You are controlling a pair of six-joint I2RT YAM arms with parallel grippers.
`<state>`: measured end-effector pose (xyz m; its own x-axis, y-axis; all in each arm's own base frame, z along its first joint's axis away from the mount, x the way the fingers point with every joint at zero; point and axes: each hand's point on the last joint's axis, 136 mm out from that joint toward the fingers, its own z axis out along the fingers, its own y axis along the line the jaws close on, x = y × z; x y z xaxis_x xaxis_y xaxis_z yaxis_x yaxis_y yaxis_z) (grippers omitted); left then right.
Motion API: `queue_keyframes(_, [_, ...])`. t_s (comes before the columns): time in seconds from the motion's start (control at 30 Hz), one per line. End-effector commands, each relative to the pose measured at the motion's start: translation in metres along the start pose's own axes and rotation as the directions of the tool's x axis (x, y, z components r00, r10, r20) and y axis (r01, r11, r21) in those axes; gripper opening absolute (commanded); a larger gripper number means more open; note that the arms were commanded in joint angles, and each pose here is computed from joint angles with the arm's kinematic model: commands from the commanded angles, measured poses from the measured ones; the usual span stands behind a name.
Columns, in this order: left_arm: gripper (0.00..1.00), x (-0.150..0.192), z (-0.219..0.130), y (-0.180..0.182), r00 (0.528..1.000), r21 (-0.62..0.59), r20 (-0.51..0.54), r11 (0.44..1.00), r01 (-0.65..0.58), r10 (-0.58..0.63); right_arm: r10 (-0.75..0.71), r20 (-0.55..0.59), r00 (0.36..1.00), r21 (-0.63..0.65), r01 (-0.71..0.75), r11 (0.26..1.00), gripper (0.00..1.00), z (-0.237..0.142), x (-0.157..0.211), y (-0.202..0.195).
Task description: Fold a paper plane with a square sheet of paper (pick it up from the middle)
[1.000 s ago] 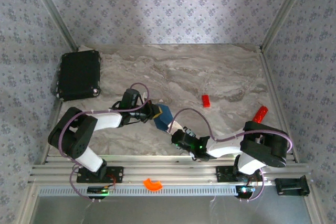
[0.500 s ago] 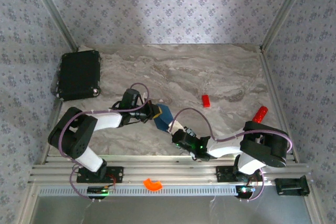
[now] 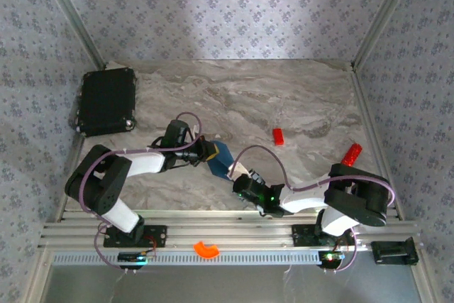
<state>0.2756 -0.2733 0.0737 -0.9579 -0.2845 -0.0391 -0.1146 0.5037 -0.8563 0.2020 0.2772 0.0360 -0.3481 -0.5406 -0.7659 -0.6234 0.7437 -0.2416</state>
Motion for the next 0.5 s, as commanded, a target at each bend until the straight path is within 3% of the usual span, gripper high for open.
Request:
queue_keyframes(0.0, [0.05, -0.001, 0.003, -0.005, 1.0, 0.007, -0.01, 1.0, -0.019, 0.019, 0.024, -0.008, 1.0, 0.01, -0.024, 1.0, 0.04, 0.002, 0.005, -0.004])
queue_keyframes(0.23, [0.12, -0.004, 0.0, -0.002, 1.0, -0.012, 0.013, 1.0, -0.011, 0.011, 0.078, -0.009, 0.997, -0.049, -0.079, 0.996, 0.0, 0.003, 0.002, 0.003])
queue_keyframes(0.47, [0.53, -0.019, -0.025, 0.014, 0.992, -0.091, 0.125, 0.996, 0.023, -0.011, 0.254, -0.051, 0.966, -0.258, -0.259, 0.931, 0.0, 0.003, -0.013, 0.018])
